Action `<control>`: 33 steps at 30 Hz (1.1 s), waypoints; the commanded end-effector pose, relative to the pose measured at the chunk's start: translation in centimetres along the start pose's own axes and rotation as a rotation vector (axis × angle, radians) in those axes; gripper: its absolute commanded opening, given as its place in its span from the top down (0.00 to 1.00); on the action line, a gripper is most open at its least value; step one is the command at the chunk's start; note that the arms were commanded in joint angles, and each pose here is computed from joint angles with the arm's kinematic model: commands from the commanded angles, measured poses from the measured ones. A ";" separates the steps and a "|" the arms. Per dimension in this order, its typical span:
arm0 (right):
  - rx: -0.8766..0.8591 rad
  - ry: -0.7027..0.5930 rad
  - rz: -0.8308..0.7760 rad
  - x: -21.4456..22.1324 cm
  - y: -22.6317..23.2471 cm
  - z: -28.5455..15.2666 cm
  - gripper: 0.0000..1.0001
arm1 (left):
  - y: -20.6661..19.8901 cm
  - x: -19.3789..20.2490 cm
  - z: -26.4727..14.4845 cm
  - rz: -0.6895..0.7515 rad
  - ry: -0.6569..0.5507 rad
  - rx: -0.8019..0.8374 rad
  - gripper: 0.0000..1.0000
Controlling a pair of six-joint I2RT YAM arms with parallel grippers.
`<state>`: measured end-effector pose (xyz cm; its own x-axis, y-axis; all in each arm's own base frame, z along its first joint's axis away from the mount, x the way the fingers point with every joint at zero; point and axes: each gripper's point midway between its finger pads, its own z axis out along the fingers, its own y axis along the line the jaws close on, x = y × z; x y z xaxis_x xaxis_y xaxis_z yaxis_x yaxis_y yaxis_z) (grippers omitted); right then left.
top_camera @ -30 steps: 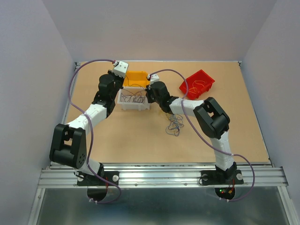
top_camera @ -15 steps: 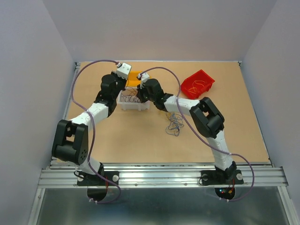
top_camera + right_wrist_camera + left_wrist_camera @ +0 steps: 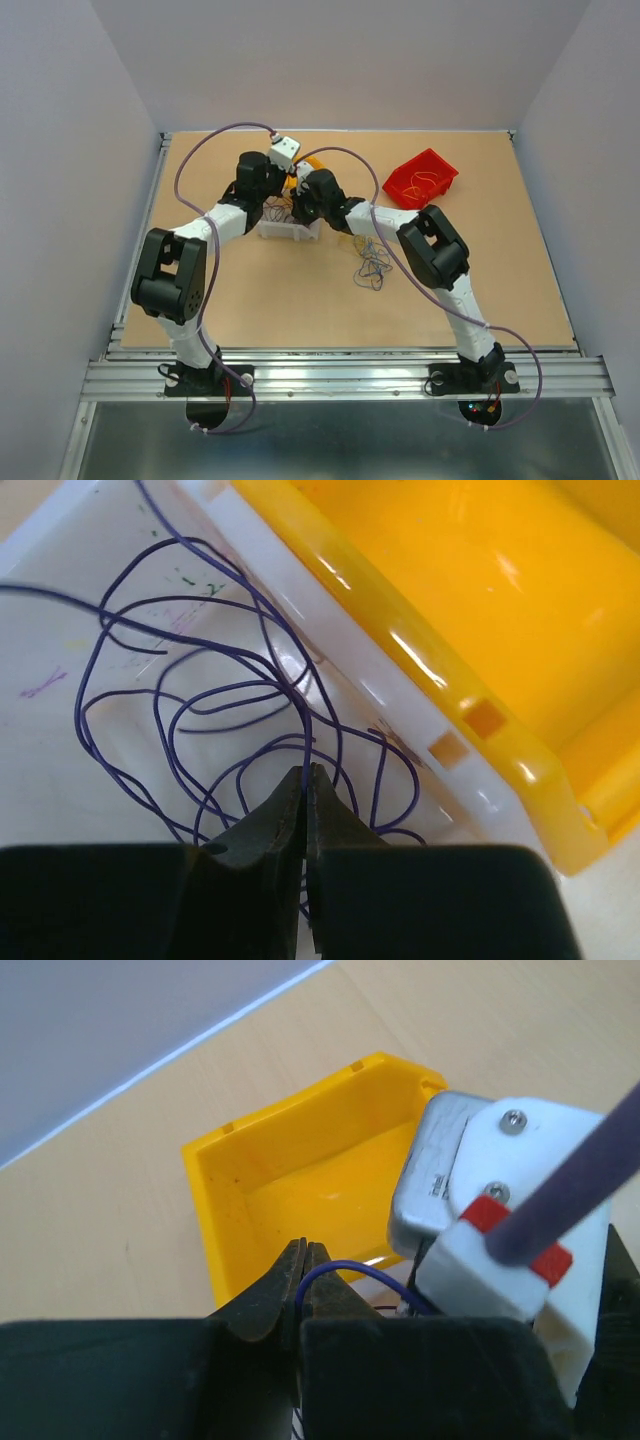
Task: Untangle the cables
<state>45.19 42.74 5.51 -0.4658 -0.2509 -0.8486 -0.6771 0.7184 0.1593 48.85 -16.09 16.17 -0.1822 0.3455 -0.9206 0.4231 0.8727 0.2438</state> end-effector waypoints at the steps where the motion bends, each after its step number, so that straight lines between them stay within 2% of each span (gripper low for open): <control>1: -0.097 0.018 -0.013 -0.1 1.8 0.3 0.92 | -1.1 -1.2 1.0 -0.047 0.001 0.079 1.00; 8: -0.069 0.027 -0.013 0.7 1.2 0.4 0.82 | -2.4 -0.7 1.2 -0.124 0.054 0.193 1.00; 10: -0.056 0.000 -0.019 -0.4 1.1 -0.5 0.80 | -2.6 -0.7 1.0 -0.137 0.057 0.217 1.00; 12: -0.053 -0.051 -0.018 -1.4 1.3 -1.9 0.77 | -2.6 -0.5 1.0 -0.144 0.062 0.226 1.00; 13: -0.054 -0.078 -0.020 -1.9 1.4 -2.6 0.69 | -2.6 -0.4 1.0 -0.141 0.066 0.227 1.00; 14: -0.066 -0.158 -0.017 -3.7 1.8 -3.2 0.66 | -2.5 -0.3 0.9 -0.139 0.069 0.225 1.00; 16: -0.074 -0.198 -0.021 -3.8 2.1 -5.0 0.57 | -2.4 -0.4 0.9 -0.134 0.067 0.224 1.00; 18: -0.075 -0.253 -0.027 -4.7 2.2 -6.0 0.55 | -2.3 -0.4 0.9 -0.128 0.066 0.220 1.00; 27: -0.011 -0.265 -0.025 -4.5 1.1 -6.8 0.43 | -2.2 -0.4 0.8 -0.109 0.058 0.215 1.00; 28: -0.003 -0.269 -0.024 -4.6 0.9 -7.0 0.38 | -2.1 -0.6 0.7 -0.107 0.053 0.214 1.00; 30: 0.010 -0.275 -0.023 -4.7 0.7 -7.4 0.33 | -2.1 -0.8 0.6 -0.102 0.046 0.212 1.00; 33: 0.026 -0.302 -0.016 -5.0 0.4 -8.4 0.32 | -2.0 -1.4 0.2 -0.097 0.025 0.212 1.00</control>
<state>42.23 39.55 9.95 -0.3502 -0.1370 -0.9266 -0.6809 0.7165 0.1514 47.74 -18.05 12.62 -0.3588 0.2942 -0.8858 0.5699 0.8206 0.0417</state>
